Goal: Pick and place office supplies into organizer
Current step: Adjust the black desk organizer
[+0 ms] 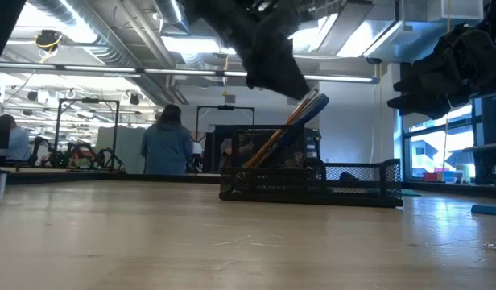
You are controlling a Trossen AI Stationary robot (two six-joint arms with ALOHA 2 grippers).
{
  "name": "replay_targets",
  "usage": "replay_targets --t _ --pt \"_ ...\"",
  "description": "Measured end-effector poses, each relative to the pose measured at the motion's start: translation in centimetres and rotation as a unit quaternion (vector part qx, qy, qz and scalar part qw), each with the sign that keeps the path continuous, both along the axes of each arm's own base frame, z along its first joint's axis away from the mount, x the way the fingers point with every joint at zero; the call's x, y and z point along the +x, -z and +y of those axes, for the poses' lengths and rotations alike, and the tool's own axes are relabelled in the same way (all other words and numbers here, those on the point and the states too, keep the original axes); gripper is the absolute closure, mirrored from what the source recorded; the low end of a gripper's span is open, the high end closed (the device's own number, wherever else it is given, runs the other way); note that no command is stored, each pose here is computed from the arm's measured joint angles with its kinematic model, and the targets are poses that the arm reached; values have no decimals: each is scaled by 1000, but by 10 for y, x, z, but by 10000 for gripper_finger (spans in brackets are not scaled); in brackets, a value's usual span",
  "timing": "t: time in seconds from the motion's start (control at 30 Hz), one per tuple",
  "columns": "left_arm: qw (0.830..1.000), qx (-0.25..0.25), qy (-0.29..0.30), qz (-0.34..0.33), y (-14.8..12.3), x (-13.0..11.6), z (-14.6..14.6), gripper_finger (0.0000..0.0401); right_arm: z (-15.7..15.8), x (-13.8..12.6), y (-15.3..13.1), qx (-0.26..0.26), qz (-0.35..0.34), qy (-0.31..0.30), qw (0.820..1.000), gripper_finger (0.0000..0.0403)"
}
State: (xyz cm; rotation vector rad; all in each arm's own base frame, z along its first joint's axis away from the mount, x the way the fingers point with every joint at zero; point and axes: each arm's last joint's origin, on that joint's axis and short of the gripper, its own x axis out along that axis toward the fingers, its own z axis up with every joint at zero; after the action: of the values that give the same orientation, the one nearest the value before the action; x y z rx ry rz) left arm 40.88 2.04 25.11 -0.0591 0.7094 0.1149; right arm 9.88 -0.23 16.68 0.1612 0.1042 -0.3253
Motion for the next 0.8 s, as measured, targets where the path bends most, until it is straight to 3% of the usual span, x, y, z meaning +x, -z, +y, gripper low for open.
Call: replay_targets --t 0.2,0.4,0.63,0.8 --pt "1000 8 8 10 -24 -19 -1 274 0 0 0 1 0 0 1000 92" --pt "997 12 29 64 -29 -36 -9 274 0 0 0 1 0 0 1000 92" --pt "985 125 16 118 -16 -36 -16 295 0 0 0 1 0 0 1000 92" --pt "972 194 -36 128 -12 -33 -12 316 0 0 0 1 0 0 1000 92"
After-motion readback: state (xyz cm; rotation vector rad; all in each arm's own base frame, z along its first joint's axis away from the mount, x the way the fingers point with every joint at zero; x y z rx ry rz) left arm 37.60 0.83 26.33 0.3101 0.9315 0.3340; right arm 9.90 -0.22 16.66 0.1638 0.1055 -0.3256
